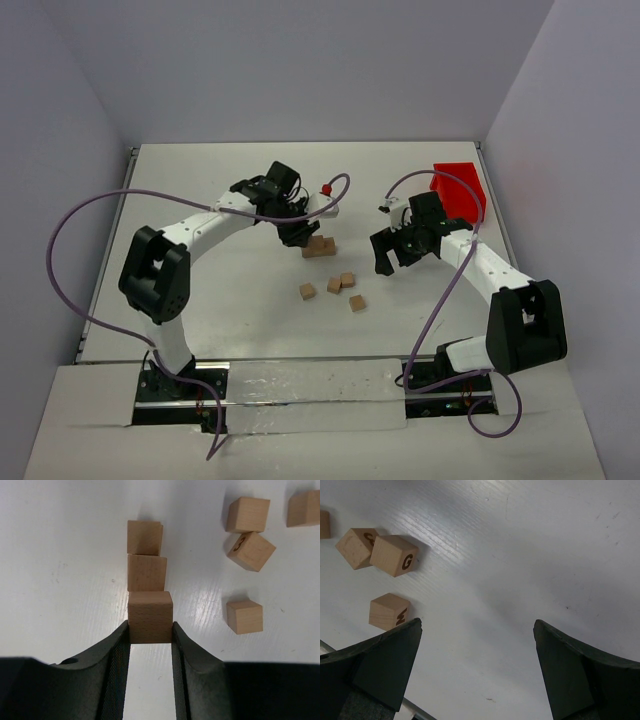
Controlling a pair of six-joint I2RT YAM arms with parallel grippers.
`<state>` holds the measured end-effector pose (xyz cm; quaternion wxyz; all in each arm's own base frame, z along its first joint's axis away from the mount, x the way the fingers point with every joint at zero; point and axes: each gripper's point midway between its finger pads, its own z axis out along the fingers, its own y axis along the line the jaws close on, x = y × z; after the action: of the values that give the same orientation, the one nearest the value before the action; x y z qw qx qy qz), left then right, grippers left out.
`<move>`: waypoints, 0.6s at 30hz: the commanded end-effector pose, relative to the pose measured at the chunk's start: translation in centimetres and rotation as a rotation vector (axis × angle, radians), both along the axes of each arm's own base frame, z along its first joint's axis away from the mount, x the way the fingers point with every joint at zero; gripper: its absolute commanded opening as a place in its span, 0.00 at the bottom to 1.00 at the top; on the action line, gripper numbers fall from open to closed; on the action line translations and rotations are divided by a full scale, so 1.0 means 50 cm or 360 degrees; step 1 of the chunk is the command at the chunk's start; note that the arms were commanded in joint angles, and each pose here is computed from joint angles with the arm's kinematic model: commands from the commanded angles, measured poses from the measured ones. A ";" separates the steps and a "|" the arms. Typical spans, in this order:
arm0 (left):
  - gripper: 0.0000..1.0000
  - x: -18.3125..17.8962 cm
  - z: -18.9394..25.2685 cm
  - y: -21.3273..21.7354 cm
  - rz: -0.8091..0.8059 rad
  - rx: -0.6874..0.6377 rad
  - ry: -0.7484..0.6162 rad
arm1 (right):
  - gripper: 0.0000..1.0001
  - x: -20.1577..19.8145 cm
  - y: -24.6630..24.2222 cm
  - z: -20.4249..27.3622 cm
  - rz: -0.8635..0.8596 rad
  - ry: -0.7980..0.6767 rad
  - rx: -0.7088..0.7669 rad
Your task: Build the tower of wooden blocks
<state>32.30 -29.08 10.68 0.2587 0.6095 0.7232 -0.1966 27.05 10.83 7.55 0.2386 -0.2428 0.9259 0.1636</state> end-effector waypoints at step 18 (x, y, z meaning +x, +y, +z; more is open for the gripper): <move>0.08 0.035 -0.018 0.010 0.0024 0.0033 0.0025 | 1.00 0.021 0.003 0.023 -0.0003 -0.0059 0.0038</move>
<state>32.86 -27.92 8.47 0.2306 0.5987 0.7420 -0.1943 27.06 10.84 7.59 0.2389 -0.2412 0.9256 0.1675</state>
